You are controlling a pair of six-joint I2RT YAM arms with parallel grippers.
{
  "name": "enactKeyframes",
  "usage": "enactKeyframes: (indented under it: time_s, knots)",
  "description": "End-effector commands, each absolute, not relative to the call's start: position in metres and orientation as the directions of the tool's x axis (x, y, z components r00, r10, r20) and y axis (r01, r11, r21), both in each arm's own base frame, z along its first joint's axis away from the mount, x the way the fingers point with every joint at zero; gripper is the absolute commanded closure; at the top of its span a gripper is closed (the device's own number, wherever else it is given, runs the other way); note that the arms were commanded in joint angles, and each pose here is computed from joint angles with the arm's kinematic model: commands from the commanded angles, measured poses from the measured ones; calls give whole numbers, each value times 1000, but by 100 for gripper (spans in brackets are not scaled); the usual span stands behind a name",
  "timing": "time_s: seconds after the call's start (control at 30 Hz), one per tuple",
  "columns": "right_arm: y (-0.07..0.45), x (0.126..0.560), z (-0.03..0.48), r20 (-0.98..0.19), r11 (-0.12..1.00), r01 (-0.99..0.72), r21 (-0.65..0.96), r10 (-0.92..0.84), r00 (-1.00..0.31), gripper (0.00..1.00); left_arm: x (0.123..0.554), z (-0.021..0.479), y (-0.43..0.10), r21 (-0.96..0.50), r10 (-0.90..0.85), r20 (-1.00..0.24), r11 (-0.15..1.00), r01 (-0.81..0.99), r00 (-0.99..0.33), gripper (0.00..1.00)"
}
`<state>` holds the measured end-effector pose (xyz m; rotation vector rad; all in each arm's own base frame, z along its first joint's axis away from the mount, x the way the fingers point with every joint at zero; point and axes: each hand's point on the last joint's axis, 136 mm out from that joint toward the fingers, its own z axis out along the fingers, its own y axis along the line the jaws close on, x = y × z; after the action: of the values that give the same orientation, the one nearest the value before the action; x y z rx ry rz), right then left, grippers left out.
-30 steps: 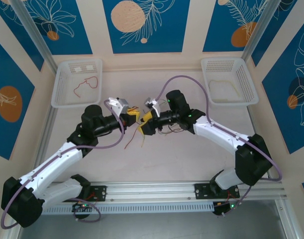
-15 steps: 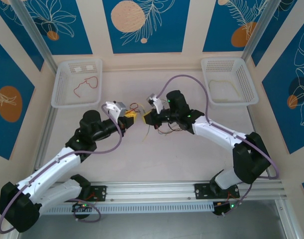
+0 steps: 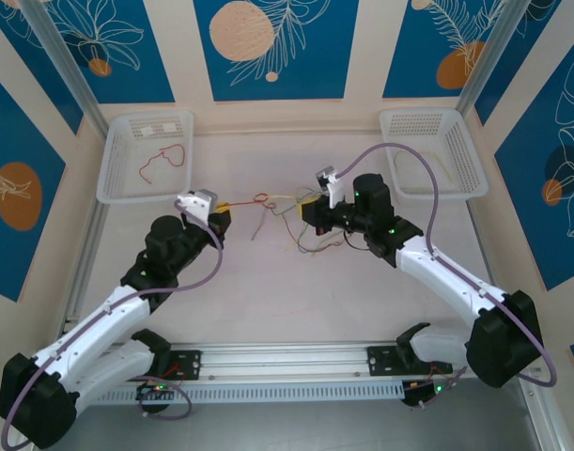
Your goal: Untangle the cables
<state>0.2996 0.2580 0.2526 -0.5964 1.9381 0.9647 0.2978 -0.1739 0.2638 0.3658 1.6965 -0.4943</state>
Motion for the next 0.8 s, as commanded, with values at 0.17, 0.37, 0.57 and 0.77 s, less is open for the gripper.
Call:
enactKeyframes:
  time_s: [0.17, 0.37, 0.57, 0.77]
  knots:
    - [209, 319, 269, -851, 708, -570, 417, 85, -518, 100, 300, 279, -110, -131, -101, -987, 957, 258, -126, 100]
    - [177, 326, 276, -840, 776, -463, 429, 154, -520, 100, 300, 279, -94, -130, -103, -986, 968, 215, -132, 100]
    - [129, 337, 266, -801, 862, -245, 444, 259, -540, 100, 303, 276, -89, -150, -124, -982, 970, 193, -141, 100]
    - [82, 339, 258, -786, 912, -28, 410, 337, -518, 100, 305, 275, -86, -150, -124, -982, 972, 184, -142, 100]
